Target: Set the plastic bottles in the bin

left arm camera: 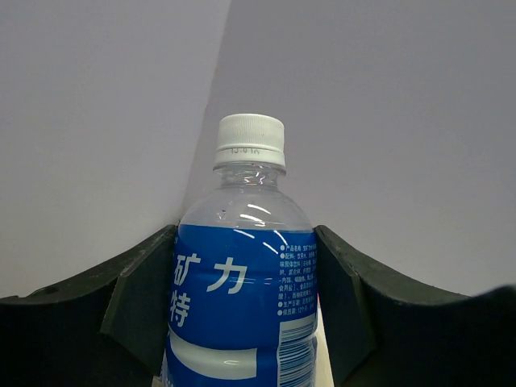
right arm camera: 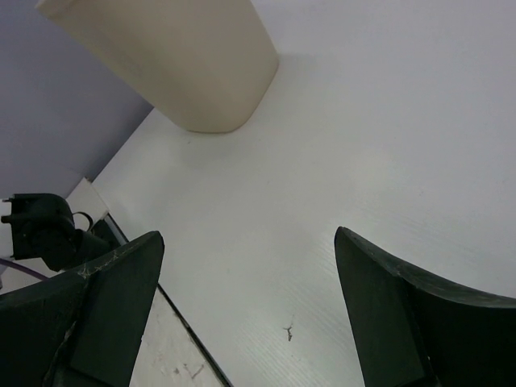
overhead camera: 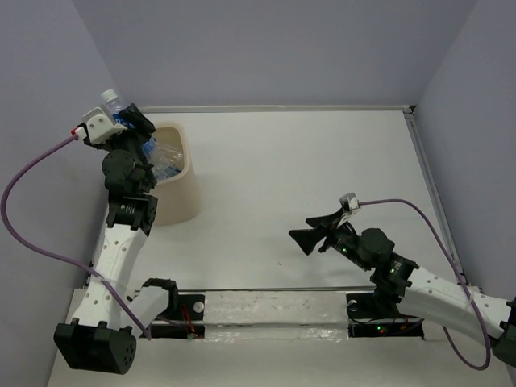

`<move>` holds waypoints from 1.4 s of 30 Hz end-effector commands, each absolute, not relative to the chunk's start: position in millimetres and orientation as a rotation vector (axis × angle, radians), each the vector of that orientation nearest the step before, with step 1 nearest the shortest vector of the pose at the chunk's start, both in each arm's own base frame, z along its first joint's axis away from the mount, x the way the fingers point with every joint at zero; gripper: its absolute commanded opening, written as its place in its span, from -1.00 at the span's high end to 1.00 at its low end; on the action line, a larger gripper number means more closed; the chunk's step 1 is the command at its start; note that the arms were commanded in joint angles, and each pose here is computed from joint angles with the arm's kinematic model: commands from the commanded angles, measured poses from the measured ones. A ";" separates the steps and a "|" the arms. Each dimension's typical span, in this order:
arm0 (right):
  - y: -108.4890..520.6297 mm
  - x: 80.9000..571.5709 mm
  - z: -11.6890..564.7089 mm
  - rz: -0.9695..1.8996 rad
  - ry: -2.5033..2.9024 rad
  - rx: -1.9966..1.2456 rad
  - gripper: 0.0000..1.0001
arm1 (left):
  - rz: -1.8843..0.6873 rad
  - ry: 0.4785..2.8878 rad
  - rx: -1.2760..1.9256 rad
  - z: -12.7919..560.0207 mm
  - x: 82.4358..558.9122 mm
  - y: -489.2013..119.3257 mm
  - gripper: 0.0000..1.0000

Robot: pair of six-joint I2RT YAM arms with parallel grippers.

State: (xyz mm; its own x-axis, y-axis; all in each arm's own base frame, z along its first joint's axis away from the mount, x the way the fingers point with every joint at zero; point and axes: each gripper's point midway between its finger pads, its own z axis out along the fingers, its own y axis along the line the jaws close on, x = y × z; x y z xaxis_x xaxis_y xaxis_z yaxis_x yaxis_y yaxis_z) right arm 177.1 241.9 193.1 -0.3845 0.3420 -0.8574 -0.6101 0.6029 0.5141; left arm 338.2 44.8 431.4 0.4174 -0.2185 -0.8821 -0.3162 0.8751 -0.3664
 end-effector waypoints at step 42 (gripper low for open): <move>247.8 157.6 234.0 1.161 1.484 -0.326 -0.82 | 0.043 1.135 -0.642 423.4 325.7 55.0 -0.98</move>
State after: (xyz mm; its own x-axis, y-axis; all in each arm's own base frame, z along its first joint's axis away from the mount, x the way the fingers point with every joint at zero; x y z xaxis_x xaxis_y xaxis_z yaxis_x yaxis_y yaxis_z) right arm 159.4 246.9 210.8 -0.3266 0.3614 -0.8733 -0.7233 0.4992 0.4771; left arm 338.1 71.9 377.8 0.3761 -0.1463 -0.9149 -0.4962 0.8021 -0.3322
